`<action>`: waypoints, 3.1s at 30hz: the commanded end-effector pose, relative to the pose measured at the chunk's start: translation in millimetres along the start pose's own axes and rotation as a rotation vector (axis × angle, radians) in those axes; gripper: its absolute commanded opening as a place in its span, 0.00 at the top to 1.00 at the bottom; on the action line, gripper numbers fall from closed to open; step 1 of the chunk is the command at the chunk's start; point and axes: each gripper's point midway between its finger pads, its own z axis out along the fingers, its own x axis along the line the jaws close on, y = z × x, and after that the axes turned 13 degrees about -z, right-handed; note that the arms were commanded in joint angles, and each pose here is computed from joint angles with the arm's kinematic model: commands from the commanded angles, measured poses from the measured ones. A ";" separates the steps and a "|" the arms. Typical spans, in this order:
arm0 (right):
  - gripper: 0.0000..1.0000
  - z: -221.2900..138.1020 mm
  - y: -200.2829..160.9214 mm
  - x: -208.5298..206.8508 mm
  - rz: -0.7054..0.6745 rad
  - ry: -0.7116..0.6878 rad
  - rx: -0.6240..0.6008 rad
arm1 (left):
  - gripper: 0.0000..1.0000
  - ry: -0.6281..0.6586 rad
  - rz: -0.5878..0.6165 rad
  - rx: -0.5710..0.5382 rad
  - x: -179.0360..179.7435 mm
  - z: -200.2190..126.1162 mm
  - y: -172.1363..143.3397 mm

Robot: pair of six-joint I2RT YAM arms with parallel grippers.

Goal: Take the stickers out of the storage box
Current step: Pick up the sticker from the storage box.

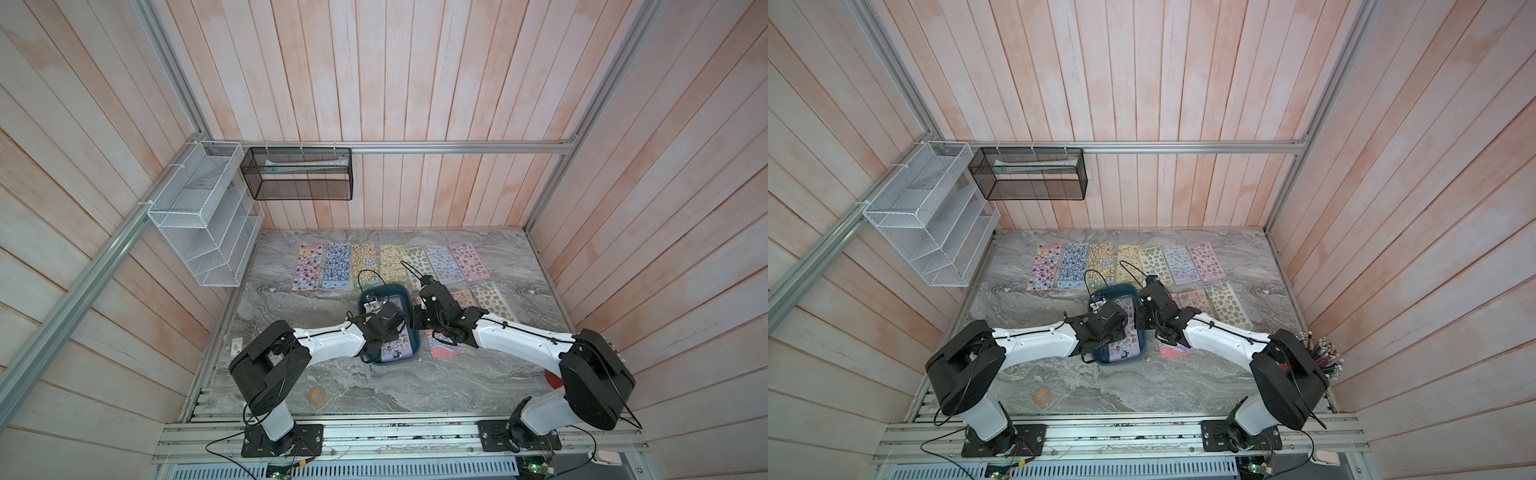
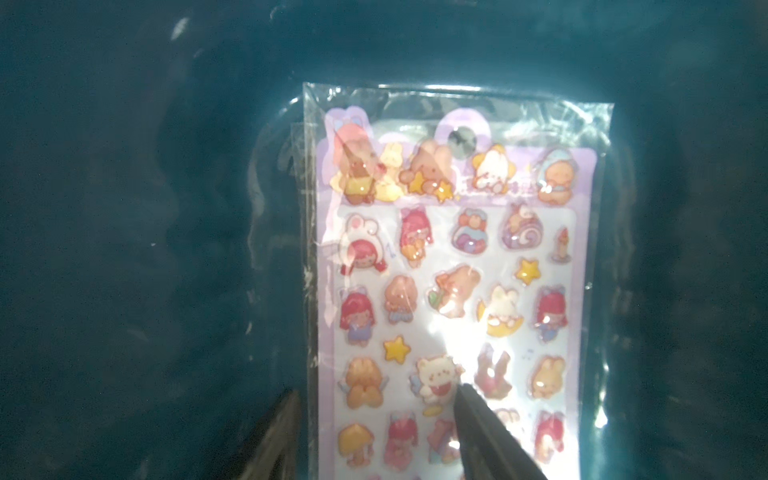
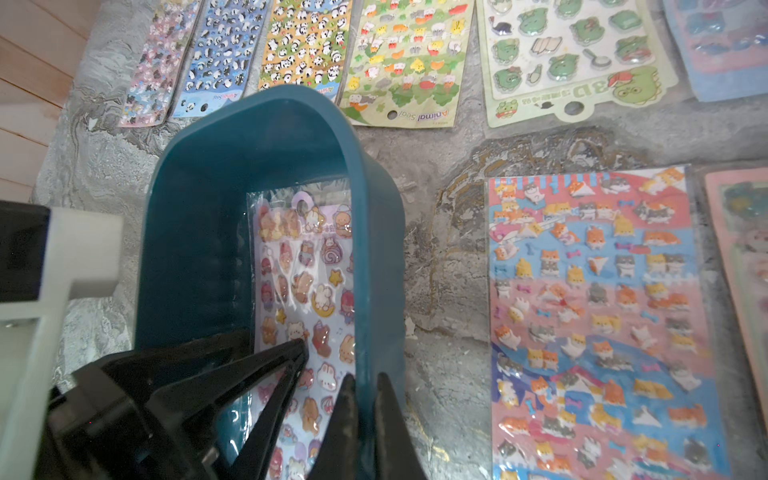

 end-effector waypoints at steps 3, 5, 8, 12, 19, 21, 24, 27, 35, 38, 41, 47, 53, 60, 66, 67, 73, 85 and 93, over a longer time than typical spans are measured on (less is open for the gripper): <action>1.00 -4.1 15.8 3.5 -0.002 0.002 -0.043 | 0.41 -0.002 -0.007 0.017 10.7 1.7 -6.0; 1.00 -3.4 15.7 4.3 -0.002 0.005 -0.043 | 0.42 -0.010 -0.008 0.018 7.7 1.1 -5.3; 1.00 -2.4 15.0 4.8 -0.002 0.008 -0.040 | 0.45 -0.029 -0.013 0.015 3.4 -2.0 -3.4; 1.00 0.3 12.0 3.4 -0.001 0.005 -0.032 | 0.50 -0.065 -0.026 0.007 -3.1 -10.8 1.2; 1.00 4.3 9.0 5.0 -0.001 0.013 -0.021 | 0.56 -0.117 -0.043 -0.018 -12.2 -27.1 11.4; 1.00 5.0 8.7 4.3 0.000 0.011 -0.020 | 0.56 -0.125 -0.045 -0.020 -14.0 -29.4 12.7; 1.00 5.4 8.9 4.8 -0.002 0.013 -0.019 | 0.57 -0.138 -0.048 -0.020 -16.7 -31.8 13.7; 1.00 5.8 8.2 4.8 -0.002 0.013 -0.016 | 0.58 -0.147 -0.051 -0.020 -19.0 -33.2 14.4; 1.00 9.0 5.9 4.5 -0.004 0.013 -0.007 | 0.68 -0.201 -0.058 -0.028 -34.1 -45.1 21.2; 1.00 10.8 4.2 5.3 -0.006 0.015 0.000 | 0.70 -0.224 -0.053 -0.035 -42.2 -51.3 24.4; 1.00 11.7 3.2 4.8 -0.007 0.013 0.002 | 0.70 -0.243 -0.043 -0.040 -49.8 -56.3 25.0; 1.00 11.7 3.5 4.9 -0.009 0.013 0.003 | 0.74 -0.240 -0.035 -0.039 -51.7 -54.2 24.0; 1.00 11.1 4.9 5.2 -0.011 0.014 0.000 | 0.86 -0.213 -0.034 -0.023 -43.1 -42.8 16.5; 1.00 10.3 4.2 4.7 -0.010 0.014 -0.001 | 1.00 -0.211 -0.032 -0.025 -42.9 -44.9 17.6; 1.00 3.8 10.8 5.8 -0.013 0.014 -0.015 | 1.00 -0.281 -0.028 -0.080 -49.5 -74.7 35.0; 1.00 2.5 12.1 5.8 -0.014 0.013 -0.016 | 1.00 -0.310 -0.028 -0.093 -52.4 -84.3 40.1; 1.00 -11.0 26.8 6.1 -0.022 0.006 -0.035 | 1.00 -0.466 -0.042 -0.171 -53.8 -147.2 73.0; 1.00 -79.3 72.1 -44.0 0.051 -0.003 -0.138 | 1.00 -0.583 -0.051 -0.188 0.2 -208.4 107.9; 1.00 -144.3 88.5 -102.1 0.183 -0.004 -0.262 | 1.00 -0.685 -0.031 -0.072 -0.8 -162.2 77.0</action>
